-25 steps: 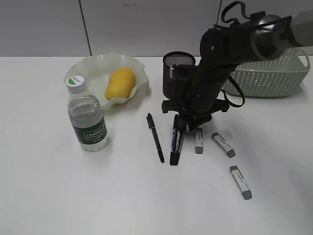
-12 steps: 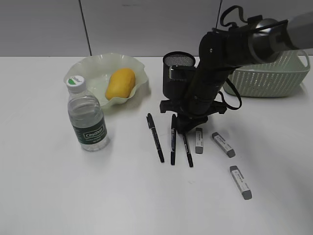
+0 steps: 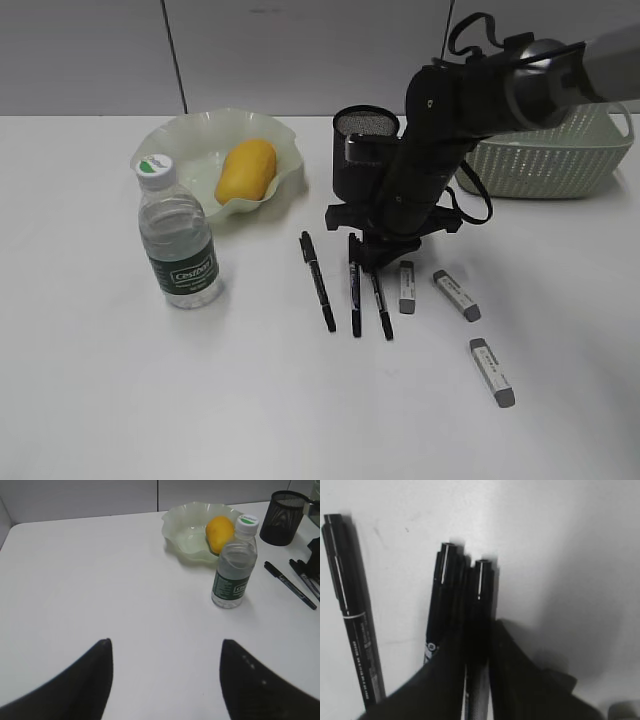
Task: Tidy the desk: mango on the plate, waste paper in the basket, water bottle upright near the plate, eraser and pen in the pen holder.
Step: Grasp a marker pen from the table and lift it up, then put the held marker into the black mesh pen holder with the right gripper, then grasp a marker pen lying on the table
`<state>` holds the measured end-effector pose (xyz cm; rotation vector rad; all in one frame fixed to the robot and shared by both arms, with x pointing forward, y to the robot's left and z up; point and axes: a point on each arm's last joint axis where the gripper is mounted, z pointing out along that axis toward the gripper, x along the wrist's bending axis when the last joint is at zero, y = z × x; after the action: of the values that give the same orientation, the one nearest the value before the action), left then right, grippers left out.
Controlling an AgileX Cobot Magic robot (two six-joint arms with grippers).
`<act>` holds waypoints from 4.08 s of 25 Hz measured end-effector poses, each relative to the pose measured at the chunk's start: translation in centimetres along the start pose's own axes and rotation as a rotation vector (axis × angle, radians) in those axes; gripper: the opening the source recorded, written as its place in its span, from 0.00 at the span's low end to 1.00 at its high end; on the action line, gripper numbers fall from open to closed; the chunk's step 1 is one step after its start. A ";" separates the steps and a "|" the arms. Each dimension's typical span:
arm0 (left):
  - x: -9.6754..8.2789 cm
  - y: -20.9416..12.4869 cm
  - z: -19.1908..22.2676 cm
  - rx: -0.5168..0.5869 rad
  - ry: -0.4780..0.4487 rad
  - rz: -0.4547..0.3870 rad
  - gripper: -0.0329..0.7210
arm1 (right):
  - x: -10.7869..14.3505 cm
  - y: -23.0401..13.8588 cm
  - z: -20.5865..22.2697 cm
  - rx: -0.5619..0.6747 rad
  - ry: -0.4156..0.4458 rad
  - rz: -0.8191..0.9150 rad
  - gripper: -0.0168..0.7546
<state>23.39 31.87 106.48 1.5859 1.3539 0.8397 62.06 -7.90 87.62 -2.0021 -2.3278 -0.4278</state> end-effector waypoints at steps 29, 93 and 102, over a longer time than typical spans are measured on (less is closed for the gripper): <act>0.0 0.0 0.0 -0.001 0.004 0.002 0.70 | -1.8 6.6 -6.2 -1.169 0.077 -0.359 0.16; -26.0 8.1 36.5 0.651 -0.220 0.157 0.58 | -11.0 -35.9 -27.8 -0.812 -0.018 -0.239 0.39; -24.4 1.7 45.1 0.884 0.016 -0.021 0.62 | -11.0 -35.9 -27.8 -0.812 -0.018 -0.239 0.39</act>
<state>60.10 -0.43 90.99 2.1995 1.8873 0.2127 24.76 -29.61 105.59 -1.9380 -2.6733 -1.5871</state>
